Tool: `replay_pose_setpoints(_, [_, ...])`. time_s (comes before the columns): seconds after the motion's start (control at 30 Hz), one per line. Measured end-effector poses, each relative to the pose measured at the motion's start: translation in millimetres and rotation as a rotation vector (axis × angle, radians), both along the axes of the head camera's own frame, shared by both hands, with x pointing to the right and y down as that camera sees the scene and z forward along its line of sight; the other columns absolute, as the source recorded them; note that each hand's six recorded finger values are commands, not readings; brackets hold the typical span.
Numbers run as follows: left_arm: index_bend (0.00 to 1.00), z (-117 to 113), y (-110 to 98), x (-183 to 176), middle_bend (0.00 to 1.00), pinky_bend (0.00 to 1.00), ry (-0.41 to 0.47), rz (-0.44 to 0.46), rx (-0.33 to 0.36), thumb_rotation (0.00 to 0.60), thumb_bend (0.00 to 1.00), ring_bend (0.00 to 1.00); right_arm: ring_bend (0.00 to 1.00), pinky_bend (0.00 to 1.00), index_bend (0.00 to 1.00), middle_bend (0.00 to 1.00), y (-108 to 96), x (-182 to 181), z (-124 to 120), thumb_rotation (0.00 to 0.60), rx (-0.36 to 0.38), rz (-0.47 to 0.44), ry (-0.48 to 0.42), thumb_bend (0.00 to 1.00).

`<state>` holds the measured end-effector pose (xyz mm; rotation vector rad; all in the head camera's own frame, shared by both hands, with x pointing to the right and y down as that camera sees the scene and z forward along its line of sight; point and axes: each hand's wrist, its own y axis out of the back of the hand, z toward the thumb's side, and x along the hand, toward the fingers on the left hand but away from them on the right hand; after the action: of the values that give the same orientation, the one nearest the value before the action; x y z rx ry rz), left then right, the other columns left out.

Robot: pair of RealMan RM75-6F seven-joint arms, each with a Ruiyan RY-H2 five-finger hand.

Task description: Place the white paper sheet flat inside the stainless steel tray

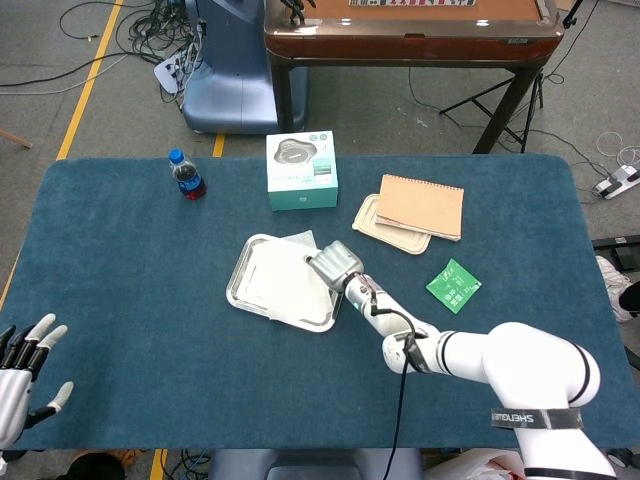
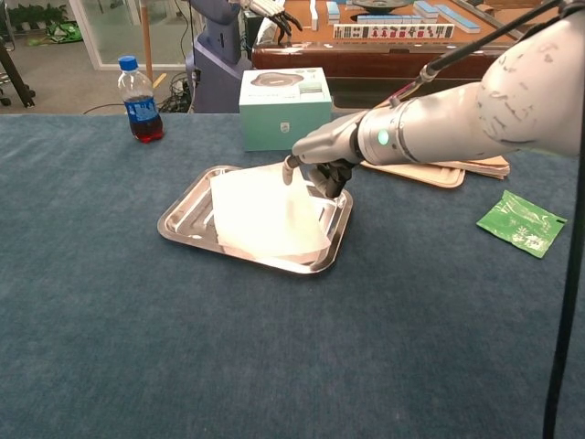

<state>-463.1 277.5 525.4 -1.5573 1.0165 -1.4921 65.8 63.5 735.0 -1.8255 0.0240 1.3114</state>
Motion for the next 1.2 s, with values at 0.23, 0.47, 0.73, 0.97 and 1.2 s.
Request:
replay_pose_setpoints(0.23, [0.17,-0.4,1.0,-4.0,0.09,0.00,-0.008,-0.013,-0.001,0.600,0.24,0.10,1.00,1.00,0.19,1.00,-7.0,-7.3,9.9,0.600,0.021,0.015,0.007,1.00])
replay_pose_setpoints(0.47, [0.17,-1.7,3.1,-8.2,0.09,0.00,-0.018,-0.027,-0.001,0.600,0.24,0.10,1.00,1.00,0.19,1.00,-11.1,-19.3,23.4,0.600,0.033,0.016,0.018,1.00])
replay_pose_setpoints(0.73, [0.17,-2.1,5.9,-11.5,0.09,0.00,-0.025,-0.042,0.000,0.600,0.24,0.10,1.00,1.00,0.19,1.00,-7.2,-36.9,32.5,0.600,0.033,-0.016,0.011,1.00])
replay_pose_setpoints(0.97, [0.17,-2.0,6.3,-12.1,0.09,0.00,-0.028,-0.046,0.000,0.600,0.24,0.10,1.00,1.00,0.19,1.00,-0.8,-50.6,32.6,0.600,0.031,-0.052,-0.019,1.00])
replay_pose_setpoints(1.2, [0.17,-2.8,7.1,-13.3,0.09,0.00,-0.032,-0.053,0.001,0.600,0.24,0.10,1.00,1.00,0.19,1.00,2.2,-58.6,30.2,0.600,0.035,-0.074,-0.050,1.00])
